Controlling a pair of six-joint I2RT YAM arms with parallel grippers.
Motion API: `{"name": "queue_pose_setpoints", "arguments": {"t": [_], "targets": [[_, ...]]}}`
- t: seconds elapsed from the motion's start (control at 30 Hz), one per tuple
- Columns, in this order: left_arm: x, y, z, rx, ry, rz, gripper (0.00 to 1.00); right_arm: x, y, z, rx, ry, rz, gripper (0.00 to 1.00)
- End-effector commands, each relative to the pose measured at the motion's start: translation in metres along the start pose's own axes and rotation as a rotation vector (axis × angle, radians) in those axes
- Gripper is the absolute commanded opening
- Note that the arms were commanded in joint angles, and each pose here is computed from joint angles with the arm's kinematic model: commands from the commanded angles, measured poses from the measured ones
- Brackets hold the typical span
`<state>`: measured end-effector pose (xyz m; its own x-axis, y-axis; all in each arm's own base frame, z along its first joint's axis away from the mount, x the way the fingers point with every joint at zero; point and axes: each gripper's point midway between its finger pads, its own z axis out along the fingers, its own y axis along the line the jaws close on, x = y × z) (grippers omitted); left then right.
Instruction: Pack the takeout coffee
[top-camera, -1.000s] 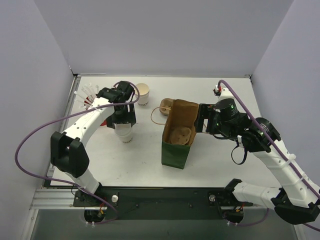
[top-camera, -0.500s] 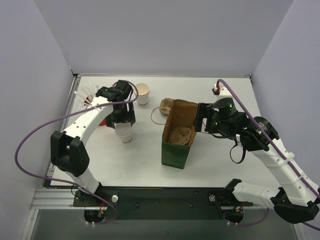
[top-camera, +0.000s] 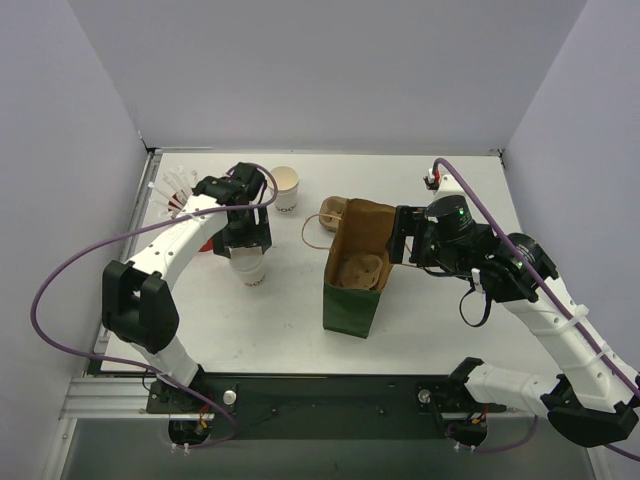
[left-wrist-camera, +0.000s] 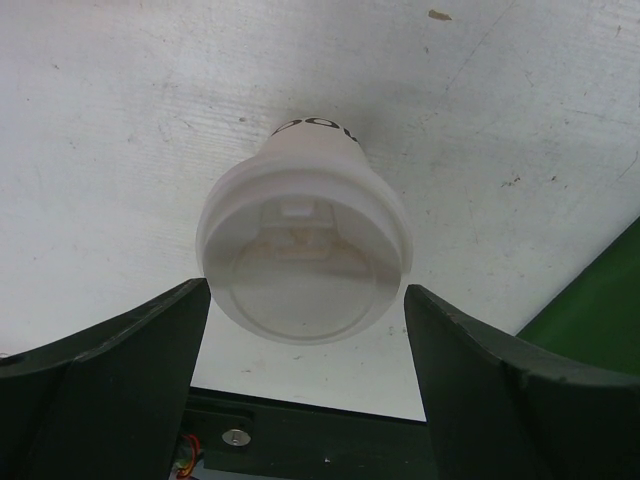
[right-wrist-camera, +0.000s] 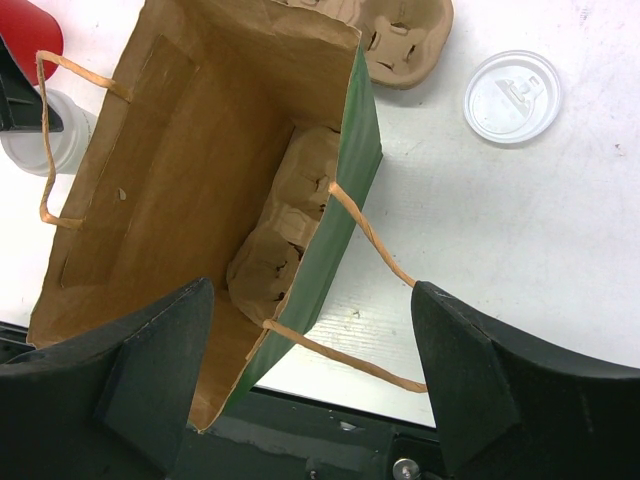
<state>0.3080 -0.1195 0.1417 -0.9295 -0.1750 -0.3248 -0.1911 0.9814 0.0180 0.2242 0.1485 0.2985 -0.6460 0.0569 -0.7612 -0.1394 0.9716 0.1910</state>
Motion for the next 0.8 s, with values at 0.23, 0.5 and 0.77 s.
{"name": "queue_pose_setpoints", "arguments": {"t": [0.23, 0.5, 0.77], "targets": [[-0.006, 0.0, 0.012, -0.006, -0.022, -0.008, 0.9, 0.002, -0.004, 0.006, 0.021, 0.004, -0.002, 0.75], [-0.001, 0.001, 0.014, -0.005, -0.011, -0.014, 0.9, 0.003, -0.003, 0.008, 0.021, 0.007, -0.001, 0.75], [-0.005, -0.003, 0.0, 0.041, -0.038, -0.013, 0.91, 0.003, -0.003, 0.009, 0.019, 0.01, -0.003, 0.75]]}}
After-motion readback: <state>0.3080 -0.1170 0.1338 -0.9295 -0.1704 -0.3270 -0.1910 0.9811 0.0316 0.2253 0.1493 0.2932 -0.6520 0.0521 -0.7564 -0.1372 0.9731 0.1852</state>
